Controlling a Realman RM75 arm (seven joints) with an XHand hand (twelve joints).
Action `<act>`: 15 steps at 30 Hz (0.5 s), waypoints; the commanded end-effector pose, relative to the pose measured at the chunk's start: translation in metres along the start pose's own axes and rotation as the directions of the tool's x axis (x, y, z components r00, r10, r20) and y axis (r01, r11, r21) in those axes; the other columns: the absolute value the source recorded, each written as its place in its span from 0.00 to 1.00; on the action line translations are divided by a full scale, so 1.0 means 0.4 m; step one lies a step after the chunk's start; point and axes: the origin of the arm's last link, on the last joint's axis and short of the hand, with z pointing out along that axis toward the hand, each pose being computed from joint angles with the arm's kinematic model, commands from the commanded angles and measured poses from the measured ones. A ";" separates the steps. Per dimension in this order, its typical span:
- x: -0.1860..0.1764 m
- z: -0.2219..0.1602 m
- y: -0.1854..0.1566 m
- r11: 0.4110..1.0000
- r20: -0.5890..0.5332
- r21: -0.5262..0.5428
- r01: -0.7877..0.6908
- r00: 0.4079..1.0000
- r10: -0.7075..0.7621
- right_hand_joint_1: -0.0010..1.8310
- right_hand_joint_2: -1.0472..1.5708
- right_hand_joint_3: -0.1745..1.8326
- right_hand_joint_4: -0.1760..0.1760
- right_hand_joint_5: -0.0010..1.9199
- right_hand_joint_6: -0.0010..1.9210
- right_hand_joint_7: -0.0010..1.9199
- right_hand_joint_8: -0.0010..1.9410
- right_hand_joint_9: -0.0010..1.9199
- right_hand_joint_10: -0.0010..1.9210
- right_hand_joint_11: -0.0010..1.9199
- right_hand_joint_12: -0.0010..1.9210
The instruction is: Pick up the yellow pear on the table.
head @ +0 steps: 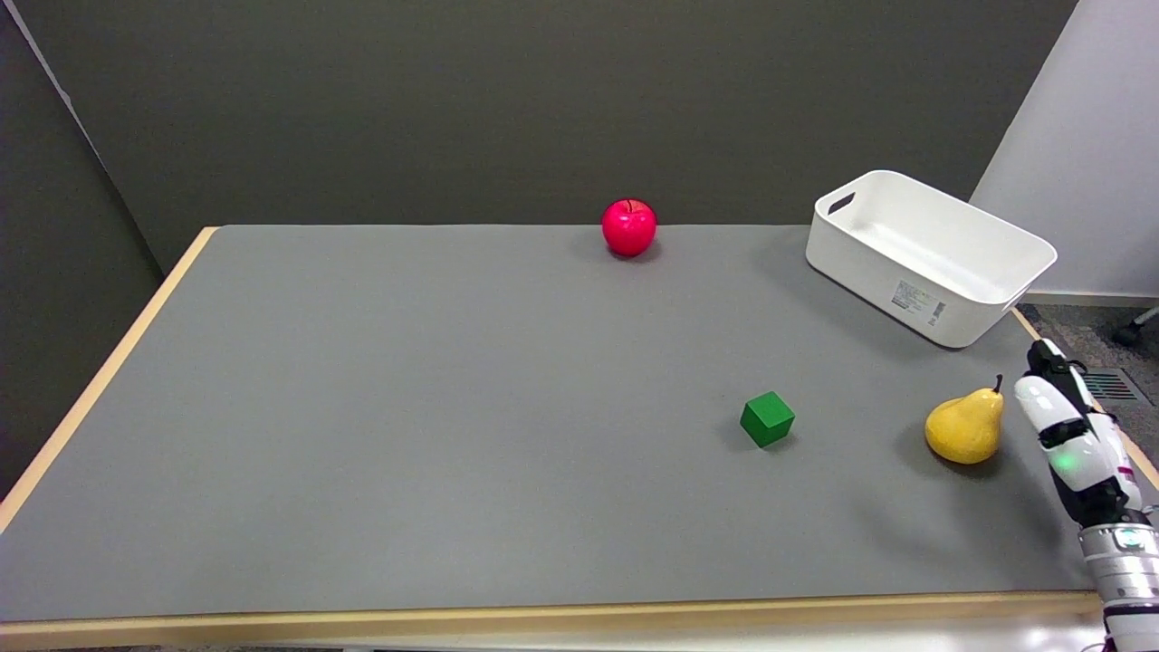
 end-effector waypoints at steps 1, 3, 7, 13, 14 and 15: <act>-0.043 0.055 -0.002 1.000 0.060 -0.007 0.014 0.998 -0.013 0.13 0.62 0.53 0.00 0.02 0.11 0.00 0.01 0.00 0.00 0.00 0.07; -0.050 0.057 0.003 1.000 0.070 -0.017 0.018 0.997 -0.017 0.12 0.64 0.49 0.00 0.01 0.14 0.00 0.00 0.00 0.00 0.00 0.08; -0.053 0.054 0.005 1.000 0.070 -0.019 0.016 0.997 -0.015 0.13 0.62 0.53 0.00 0.02 0.11 0.00 0.01 0.00 0.00 0.00 0.07; -0.067 0.046 0.004 1.000 0.096 -0.016 0.018 0.995 -0.016 0.12 0.65 0.45 0.00 0.00 0.17 0.00 0.00 0.00 0.00 0.00 0.09; -0.074 0.043 0.005 1.000 0.108 -0.017 0.019 0.994 -0.017 0.12 0.65 0.45 0.00 0.00 0.17 0.00 0.00 0.00 0.00 0.00 0.09; -0.076 0.040 0.005 1.000 0.111 -0.017 0.019 0.994 -0.017 0.12 0.65 0.46 0.00 0.00 0.16 0.00 0.00 0.00 0.00 0.00 0.08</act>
